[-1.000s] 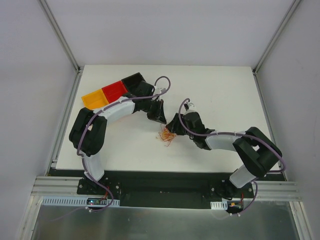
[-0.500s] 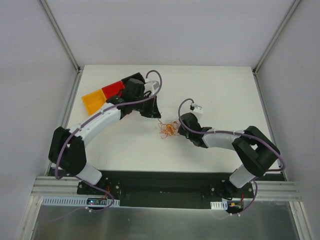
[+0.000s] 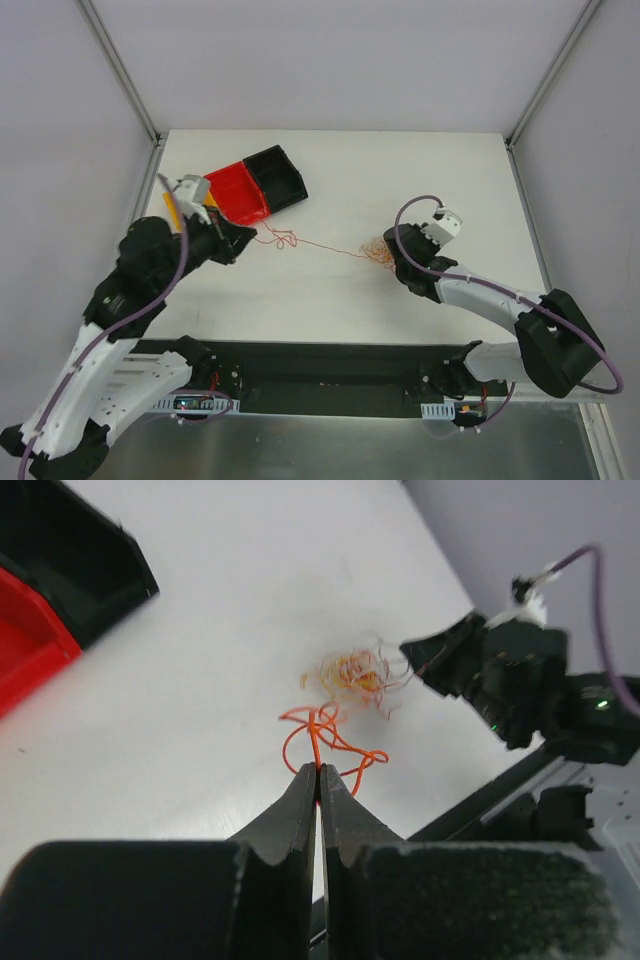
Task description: Untangle the cables
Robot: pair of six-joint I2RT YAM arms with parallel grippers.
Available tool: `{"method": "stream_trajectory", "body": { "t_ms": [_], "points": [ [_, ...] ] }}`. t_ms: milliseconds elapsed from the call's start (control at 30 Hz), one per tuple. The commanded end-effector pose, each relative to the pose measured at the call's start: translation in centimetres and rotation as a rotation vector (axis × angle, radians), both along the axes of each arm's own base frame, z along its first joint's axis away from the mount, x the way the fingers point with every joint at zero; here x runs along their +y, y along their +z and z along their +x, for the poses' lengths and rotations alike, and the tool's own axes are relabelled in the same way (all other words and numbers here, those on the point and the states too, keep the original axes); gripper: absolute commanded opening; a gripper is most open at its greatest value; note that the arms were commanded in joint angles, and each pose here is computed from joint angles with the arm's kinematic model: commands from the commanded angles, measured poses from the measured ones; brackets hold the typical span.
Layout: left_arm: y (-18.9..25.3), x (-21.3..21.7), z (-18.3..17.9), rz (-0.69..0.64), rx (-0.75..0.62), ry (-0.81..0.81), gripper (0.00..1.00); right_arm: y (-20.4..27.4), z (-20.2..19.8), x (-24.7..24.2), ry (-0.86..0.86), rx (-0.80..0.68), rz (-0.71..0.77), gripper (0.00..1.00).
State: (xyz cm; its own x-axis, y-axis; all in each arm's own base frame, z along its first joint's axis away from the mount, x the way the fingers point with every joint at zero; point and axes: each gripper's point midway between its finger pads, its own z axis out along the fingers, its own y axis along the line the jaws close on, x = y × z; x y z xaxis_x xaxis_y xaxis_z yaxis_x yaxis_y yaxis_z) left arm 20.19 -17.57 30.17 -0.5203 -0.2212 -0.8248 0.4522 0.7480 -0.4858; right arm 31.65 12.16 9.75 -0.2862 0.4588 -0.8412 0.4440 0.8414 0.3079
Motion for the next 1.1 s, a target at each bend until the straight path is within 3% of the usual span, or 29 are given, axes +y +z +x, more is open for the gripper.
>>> {"method": "stream_trajectory", "body": {
  "t_ms": [0,200,300,433,667,967,1067],
  "points": [
    [6.5,5.1,-1.8,0.008,-0.139,0.184,0.0,-0.2,-0.9,-5.1,-0.187,-0.017,-0.004,0.01],
    [8.4,6.9,-3.0,0.008,-0.124,0.246,0.0,0.5,-1.7,-8.8,-0.311,-0.044,-0.04,0.01],
    [7.6,5.9,-2.7,0.0,-0.081,0.219,0.0,0.8,-1.1,-8.0,-0.264,-0.058,-0.03,0.01],
    [3.6,2.4,-1.8,0.004,0.087,0.109,0.0,1.4,-0.2,-5.6,-0.129,-0.082,-0.033,0.02],
    [-7.4,0.6,0.4,0.064,0.349,0.152,0.0,1.7,0.2,-3.6,0.006,-0.104,0.006,0.07],
    [-16.1,-0.7,1.5,0.237,0.524,0.095,0.0,1.6,0.4,-2.8,0.05,-0.102,0.017,0.08],
    [-18.8,-0.4,1.7,0.298,0.595,0.111,0.07,1.6,0.5,-2.6,0.061,-0.099,0.015,0.09]
  ]
}}
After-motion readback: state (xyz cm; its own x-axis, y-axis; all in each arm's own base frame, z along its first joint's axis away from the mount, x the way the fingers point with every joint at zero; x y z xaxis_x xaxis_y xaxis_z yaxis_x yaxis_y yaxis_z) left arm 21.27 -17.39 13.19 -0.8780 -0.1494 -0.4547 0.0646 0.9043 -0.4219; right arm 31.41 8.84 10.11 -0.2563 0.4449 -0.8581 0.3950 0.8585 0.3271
